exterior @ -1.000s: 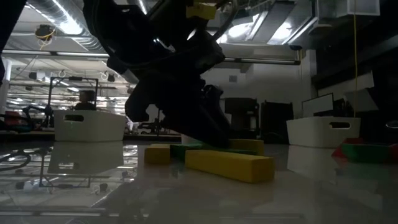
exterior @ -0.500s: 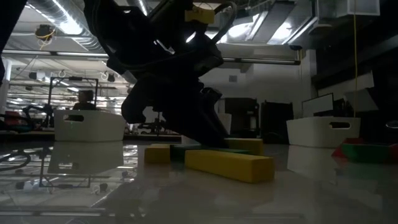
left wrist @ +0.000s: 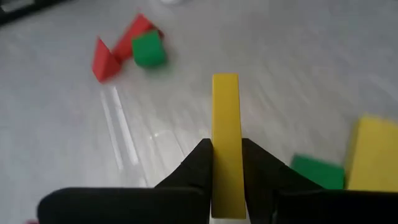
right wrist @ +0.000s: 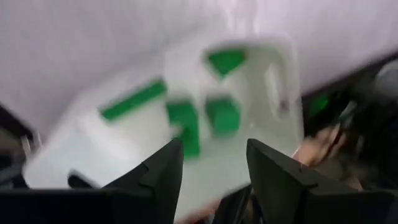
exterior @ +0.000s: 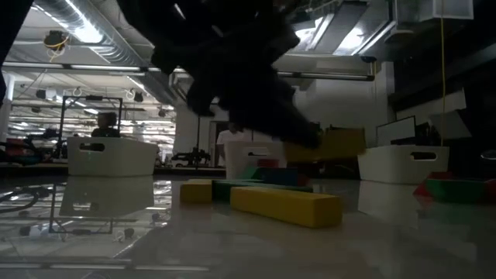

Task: Sort blocks
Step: Put the yellow block into the top right white bin

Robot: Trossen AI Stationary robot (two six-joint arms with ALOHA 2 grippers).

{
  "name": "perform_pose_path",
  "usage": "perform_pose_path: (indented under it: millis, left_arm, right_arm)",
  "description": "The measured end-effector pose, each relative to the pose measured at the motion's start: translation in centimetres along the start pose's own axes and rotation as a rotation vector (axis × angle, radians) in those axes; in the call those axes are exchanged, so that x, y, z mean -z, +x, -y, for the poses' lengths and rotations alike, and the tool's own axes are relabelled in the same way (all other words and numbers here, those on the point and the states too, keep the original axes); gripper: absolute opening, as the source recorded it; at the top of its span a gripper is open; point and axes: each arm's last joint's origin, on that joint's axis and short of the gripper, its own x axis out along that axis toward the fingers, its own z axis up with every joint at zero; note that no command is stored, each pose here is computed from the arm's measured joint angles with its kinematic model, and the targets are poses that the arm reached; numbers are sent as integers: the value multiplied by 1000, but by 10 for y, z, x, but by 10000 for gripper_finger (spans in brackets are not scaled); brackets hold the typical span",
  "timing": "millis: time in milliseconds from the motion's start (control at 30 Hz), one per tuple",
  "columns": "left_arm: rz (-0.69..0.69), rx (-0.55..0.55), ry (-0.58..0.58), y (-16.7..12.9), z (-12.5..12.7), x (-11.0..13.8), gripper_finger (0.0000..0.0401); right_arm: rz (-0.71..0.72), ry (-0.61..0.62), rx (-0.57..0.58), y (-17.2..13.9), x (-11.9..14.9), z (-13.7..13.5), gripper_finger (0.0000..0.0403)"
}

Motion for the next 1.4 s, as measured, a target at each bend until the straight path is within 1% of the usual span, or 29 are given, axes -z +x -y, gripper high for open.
perform_pose_path:
  millis: [33,133,200,300,367,433,500,600,667,767,833,933,1067,1267,1400]
  left_arm:
    - [10,-4,0,0,-1,-4,44]
    - [22,-9,3,-2,-5,-15,51]
    - [40,-14,9,-5,-8,-25,53]
    - [59,-20,11,-12,-11,-38,50]
    - [65,-22,10,-15,-13,-45,46]
    - [89,-32,7,-19,-15,-53,45]
    - [100,-41,8,-22,-17,-60,47]
    - [112,-64,15,-24,-20,-67,52]
    - [118,-80,20,-25,-21,-72,52]
    - [123,-120,40,-26,-23,-76,48]
    - [114,-143,46,-26,-24,-76,48]
    - [108,-151,55,-26,-24,-75,52]
    - [105,-149,57,-26,-24,-75,52]
    - [116,-152,57,-26,-24,-76,49]
    - [124,-154,57,-26,-24,-77,53]
  right_arm:
    - [72,3,3,-6,0,3,179]
    - [354,8,46,-22,-3,10,179]
    - [559,2,96,-31,-6,13,179]
    - [821,-27,201,-40,-11,16,179]
    - [959,-16,260,-44,-17,17,179]
    - [1026,14,272,-47,-23,17,179]
    - [1018,55,238,-48,-33,19,179]
    - [945,108,187,-49,-48,24,179]
    - [888,117,145,-49,-58,27,179]
    - [830,70,90,-50,-70,27,179]
    - [801,4,62,-51,-76,27,179]
    - [775,-60,25,-53,-82,27,179]
    - [767,-49,6,-54,-89,30,179]
    - [702,-29,-41,-54,-99,37,179]
    - [690,-19,-47,-54,-102,40,179]
